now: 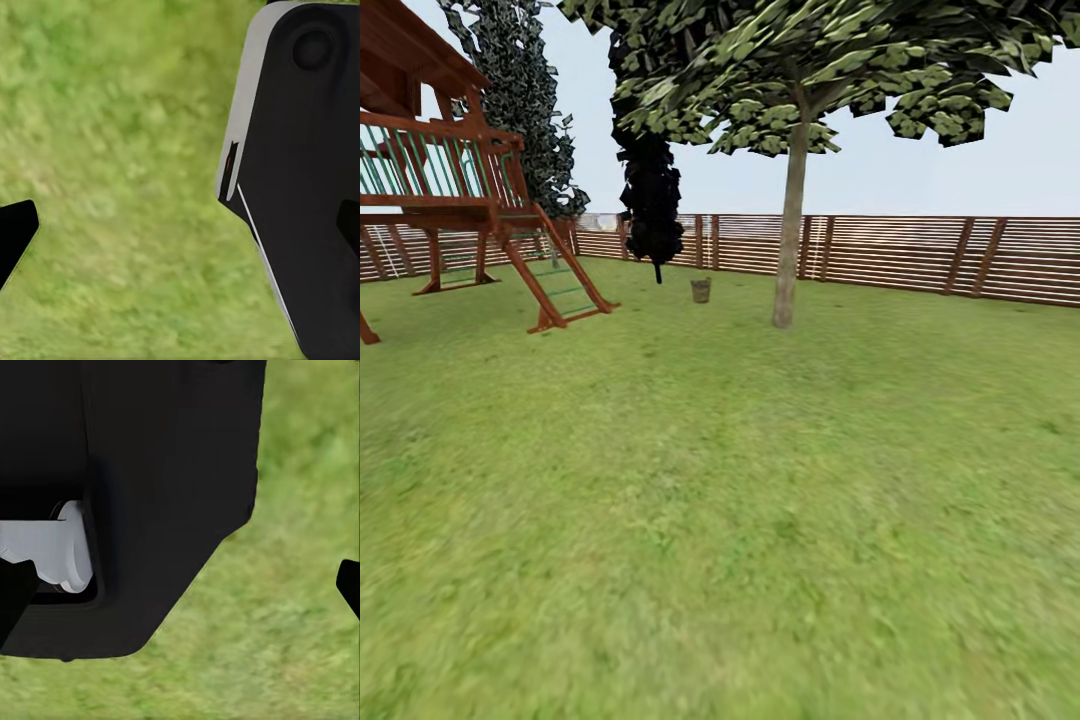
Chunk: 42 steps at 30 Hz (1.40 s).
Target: Take the three Easter eggs out of the wicker basket on the lawn in the garden, then place them on the lawn next to a single tree (choose any tree) so that all three eggs are next to the same tree and none are left in the basket.
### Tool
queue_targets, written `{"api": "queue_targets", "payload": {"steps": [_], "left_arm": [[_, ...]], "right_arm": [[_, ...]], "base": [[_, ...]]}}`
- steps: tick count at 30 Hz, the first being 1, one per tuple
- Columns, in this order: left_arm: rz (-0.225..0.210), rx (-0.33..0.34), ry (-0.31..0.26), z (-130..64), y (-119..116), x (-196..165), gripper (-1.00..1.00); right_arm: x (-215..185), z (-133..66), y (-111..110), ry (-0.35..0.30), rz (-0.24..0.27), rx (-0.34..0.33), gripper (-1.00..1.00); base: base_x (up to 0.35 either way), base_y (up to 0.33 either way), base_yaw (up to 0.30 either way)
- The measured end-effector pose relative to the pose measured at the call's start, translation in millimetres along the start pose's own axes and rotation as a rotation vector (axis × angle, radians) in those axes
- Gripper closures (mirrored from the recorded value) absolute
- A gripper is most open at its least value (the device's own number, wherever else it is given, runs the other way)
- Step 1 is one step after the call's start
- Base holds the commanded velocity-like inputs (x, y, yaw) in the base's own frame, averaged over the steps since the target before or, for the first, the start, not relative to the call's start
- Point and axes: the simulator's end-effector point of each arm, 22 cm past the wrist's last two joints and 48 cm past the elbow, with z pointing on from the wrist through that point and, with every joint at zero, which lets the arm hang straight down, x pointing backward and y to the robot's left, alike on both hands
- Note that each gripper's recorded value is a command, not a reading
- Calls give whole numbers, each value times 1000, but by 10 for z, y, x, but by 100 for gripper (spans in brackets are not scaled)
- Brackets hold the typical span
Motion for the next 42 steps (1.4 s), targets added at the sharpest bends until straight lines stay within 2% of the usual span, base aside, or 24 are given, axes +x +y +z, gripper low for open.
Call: {"api": "queue_targets", "payload": {"steps": [30, 42], "left_arm": [[-1, 0, 0, 0, 0, 0, -100], [0, 0, 1, 0, 0, 5, -100]], "right_arm": [[0, 0, 0, 0, 0, 0, -100], [0, 0, -2, 0, 0, 0, -100]], "base": [[266, 225, 0], [291, 155, 0]]}}
